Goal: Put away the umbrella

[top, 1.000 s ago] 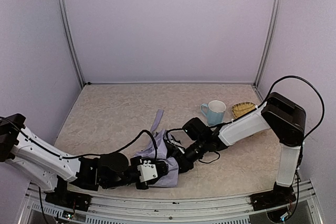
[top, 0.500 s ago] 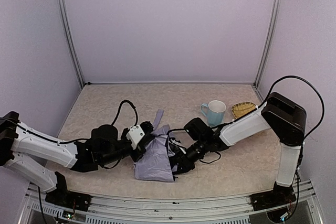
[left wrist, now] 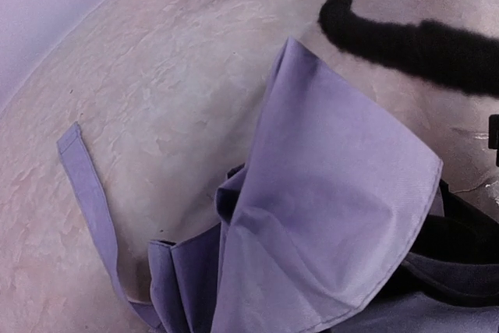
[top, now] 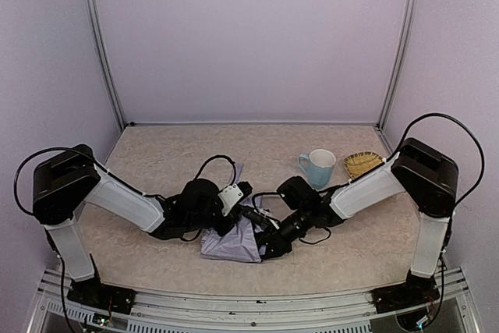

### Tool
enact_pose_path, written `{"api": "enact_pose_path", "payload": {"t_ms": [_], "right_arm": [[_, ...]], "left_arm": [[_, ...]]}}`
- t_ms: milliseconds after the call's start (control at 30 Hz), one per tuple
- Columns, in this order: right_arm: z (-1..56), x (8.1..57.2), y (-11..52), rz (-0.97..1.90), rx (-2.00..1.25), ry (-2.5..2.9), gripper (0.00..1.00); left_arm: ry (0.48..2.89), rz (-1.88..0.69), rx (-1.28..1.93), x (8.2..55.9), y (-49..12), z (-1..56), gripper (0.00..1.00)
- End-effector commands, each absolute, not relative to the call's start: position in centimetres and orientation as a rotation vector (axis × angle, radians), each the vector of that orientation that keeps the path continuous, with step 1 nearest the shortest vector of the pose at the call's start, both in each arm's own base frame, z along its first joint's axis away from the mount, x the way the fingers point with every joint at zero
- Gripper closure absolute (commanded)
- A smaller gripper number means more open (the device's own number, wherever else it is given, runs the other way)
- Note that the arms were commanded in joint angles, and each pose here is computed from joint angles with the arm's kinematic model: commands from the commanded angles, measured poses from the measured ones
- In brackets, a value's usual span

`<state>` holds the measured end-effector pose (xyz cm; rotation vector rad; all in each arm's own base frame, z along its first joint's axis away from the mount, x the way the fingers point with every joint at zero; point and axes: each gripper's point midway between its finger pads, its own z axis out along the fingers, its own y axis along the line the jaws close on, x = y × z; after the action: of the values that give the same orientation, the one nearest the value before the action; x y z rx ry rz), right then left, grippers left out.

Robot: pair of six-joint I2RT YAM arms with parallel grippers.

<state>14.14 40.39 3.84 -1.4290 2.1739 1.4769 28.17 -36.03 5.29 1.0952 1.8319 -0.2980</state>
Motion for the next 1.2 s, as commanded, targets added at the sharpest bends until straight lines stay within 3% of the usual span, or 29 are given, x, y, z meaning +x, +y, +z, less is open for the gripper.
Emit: {"api": "enact_pose_path", "payload": {"t_ms": [0,233,300,333,367,633,800,933,1167], "right_arm": [[0.8,13.3,37.8,1.299,-1.382,2.354,0.88],[2.8,16.1,37.3,1.116,-1.228,2.321,0.57],[3.3,16.5,36.9,1.083,-1.184,2.333,0.37],[3.5,16.8,36.6,1.057,-1.158,2.341,0.07],[3.8,17.0,36.3,1.034,-1.136,2.343,0.00],[9.6,19.3,33.6,0.791,-1.040,2.186,0.01],[13.6,16.9,36.0,0.598,-1.300,1.807,0.03],[12.6,14.3,39.0,0.403,-1.615,1.532,0.00],[6.9,15.5,41.8,0.099,-1.876,1.479,0.00]], "left_arm": [[2.004,-0.316,1.240,25.5,-34.6,-1.0,1.00],[2.071,-0.329,1.272,24.8,-33.8,-2.5,1.00],[2.084,-0.331,1.288,24.6,-33.8,-2.9,1.00],[2.089,-0.337,1.298,24.5,-33.8,-2.9,1.00],[2.091,-0.344,1.306,24.4,-33.9,-3.0,1.00],[2.159,-0.426,1.296,24.4,-33.9,-3.6,1.00],[2.184,-0.445,1.305,24.3,-34.0,-3.9,1.00],[2.197,-0.460,1.312,24.3,-34.0,-4.1,1.00],[2.206,-0.483,1.323,24.3,-34.0,-4.2,1.00]]}}
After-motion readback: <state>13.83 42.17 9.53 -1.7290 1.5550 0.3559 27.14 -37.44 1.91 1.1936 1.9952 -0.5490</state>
